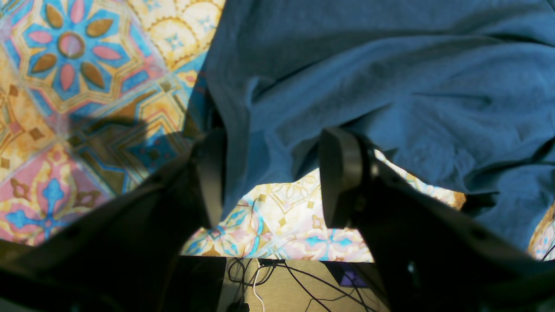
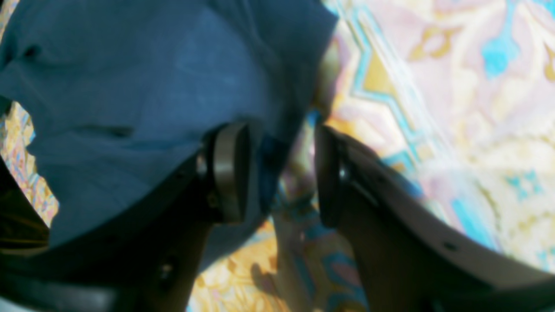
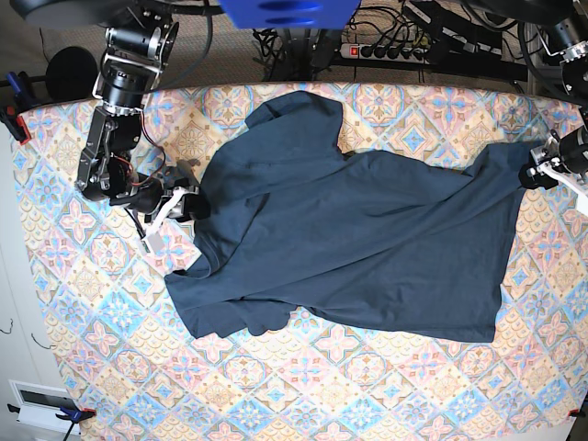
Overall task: Layout the t-shirt on the table in an organized manner, then fold the t-shirt properly
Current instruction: 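Release the right gripper and grasp the shirt's collar edge, then pull the collar edge outward with the right gripper to straighten the shirt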
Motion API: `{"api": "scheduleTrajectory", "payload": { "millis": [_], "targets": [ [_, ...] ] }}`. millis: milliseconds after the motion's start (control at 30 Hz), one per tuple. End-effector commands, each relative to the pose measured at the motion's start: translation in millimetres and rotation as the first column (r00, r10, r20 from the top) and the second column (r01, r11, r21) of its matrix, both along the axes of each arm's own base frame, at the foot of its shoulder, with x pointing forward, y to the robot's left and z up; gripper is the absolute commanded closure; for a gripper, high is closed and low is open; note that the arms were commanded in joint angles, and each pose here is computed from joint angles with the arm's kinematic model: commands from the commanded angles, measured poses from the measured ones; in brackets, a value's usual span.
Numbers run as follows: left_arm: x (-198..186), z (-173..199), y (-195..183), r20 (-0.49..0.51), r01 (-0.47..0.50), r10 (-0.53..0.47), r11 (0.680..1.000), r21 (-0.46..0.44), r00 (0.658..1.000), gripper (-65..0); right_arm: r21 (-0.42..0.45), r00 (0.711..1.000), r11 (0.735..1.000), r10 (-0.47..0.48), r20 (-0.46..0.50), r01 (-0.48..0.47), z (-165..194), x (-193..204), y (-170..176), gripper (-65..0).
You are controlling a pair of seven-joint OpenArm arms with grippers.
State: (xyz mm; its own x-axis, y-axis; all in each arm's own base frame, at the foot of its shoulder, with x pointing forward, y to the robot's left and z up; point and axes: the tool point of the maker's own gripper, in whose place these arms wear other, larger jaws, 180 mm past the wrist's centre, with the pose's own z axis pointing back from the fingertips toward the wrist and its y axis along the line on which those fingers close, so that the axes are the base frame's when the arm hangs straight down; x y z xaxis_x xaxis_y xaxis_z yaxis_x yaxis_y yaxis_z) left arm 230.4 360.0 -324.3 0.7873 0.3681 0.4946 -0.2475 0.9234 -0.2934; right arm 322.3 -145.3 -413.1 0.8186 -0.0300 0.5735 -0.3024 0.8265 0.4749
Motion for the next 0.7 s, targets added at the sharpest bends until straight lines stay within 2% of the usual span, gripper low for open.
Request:
{"api": "scheduleTrajectory", "payload": {
  "millis": [0, 233, 300, 400, 500, 600, 667],
  "targets": [
    [8.0, 13.7, 5.2, 0.036, 0.009, -0.010, 1.000, 0.027, 0.999, -33.2, 0.019, 0.998, 1.000, -0.005, 0.056, 0.004, 14.6, 13.0, 3.2, -24.1],
    [8.3, 14.1, 4.8, 0.038, 0.011, -0.012, 1.000, 0.027, 0.999, -33.2, 0.040, 0.998, 0.999, -0.003, 0.055, 0.000, 14.1, 13.0, 13.3, -22.3],
    [8.3, 14.1, 4.8, 0.038, 0.011, -0.012, 1.000, 0.027, 0.999, -33.1, 0.045, 0.998, 0.999, -0.003, 0.056, 0.000, 14.7, 13.1, 13.9, -15.8],
    [8.3, 14.1, 4.8, 0.038, 0.011, -0.012, 1.000, 0.027, 0.999, -33.1, 0.037, 0.999, 0.999, -0.008, 0.050, 0.006, 13.9, 11.3, 8.7, 0.0],
    [8.3, 14.2, 4.7, 0.038, 0.012, -0.013, 1.000, 0.027, 0.999, -33.1, 0.002, 0.997, 0.999, -0.048, 0.062, 0.048, 18.6, 12.2, -21.5, -1.1],
    [8.3, 14.2, 4.7, 0.038, 0.012, -0.013, 1.000, 0.027, 0.999, -32.5, 0.011, 0.990, 0.994, -0.110, 0.093, 0.109, 31.7, 15.4, -55.2, -0.7],
    [8.2, 14.1, 5.0, 0.037, 0.012, -0.013, 1.000, 0.028, 0.999, -28.7, -0.008, 0.986, 0.992, -0.122, 0.113, 0.124, 41.1, 16.8, -75.8, -0.7]
  ]
}}
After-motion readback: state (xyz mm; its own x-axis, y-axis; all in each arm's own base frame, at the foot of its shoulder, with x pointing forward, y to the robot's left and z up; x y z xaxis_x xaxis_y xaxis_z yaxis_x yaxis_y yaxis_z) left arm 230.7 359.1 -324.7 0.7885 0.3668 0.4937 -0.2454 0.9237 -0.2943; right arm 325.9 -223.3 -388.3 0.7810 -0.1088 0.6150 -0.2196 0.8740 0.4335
